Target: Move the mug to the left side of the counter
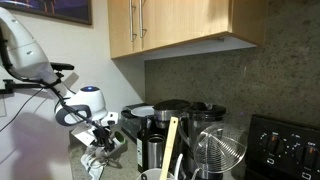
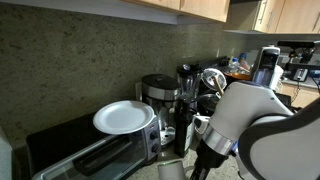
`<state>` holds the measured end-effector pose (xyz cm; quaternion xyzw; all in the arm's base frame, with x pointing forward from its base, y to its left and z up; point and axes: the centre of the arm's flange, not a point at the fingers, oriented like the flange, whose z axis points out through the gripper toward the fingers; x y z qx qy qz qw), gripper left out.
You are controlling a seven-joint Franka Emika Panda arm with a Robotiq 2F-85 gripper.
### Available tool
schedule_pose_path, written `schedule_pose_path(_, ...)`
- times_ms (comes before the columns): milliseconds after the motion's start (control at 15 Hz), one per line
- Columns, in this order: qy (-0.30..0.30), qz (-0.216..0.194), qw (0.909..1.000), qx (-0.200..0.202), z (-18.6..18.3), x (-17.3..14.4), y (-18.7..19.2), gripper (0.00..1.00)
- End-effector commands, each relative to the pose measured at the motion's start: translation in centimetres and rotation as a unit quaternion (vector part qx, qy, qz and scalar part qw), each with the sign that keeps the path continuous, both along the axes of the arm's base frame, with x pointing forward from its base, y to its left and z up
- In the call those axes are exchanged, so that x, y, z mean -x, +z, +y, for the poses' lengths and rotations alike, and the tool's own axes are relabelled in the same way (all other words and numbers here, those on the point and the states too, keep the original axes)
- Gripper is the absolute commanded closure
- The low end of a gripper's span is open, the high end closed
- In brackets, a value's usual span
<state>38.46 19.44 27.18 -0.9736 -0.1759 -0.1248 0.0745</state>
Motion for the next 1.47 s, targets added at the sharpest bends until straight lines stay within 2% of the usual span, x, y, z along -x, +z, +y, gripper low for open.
schedule_pose_path(0, -0.005, 0.02, 0.9993, 0.032, 2.4, -1.8, -0.1, 0.98)
schedule_pose_path(400, 0.011, 0.072, 0.9953, 0.063, 5.3, -3.6, 0.7, 0.99)
schedule_pose_path(867, 0.044, 0.088, 0.9913, 0.087, 7.4, -5.6, 2.9, 0.99)
schedule_pose_path(1400, 0.058, 0.112, 0.9874, 0.095, 8.8, -6.1, 2.8, 0.98)
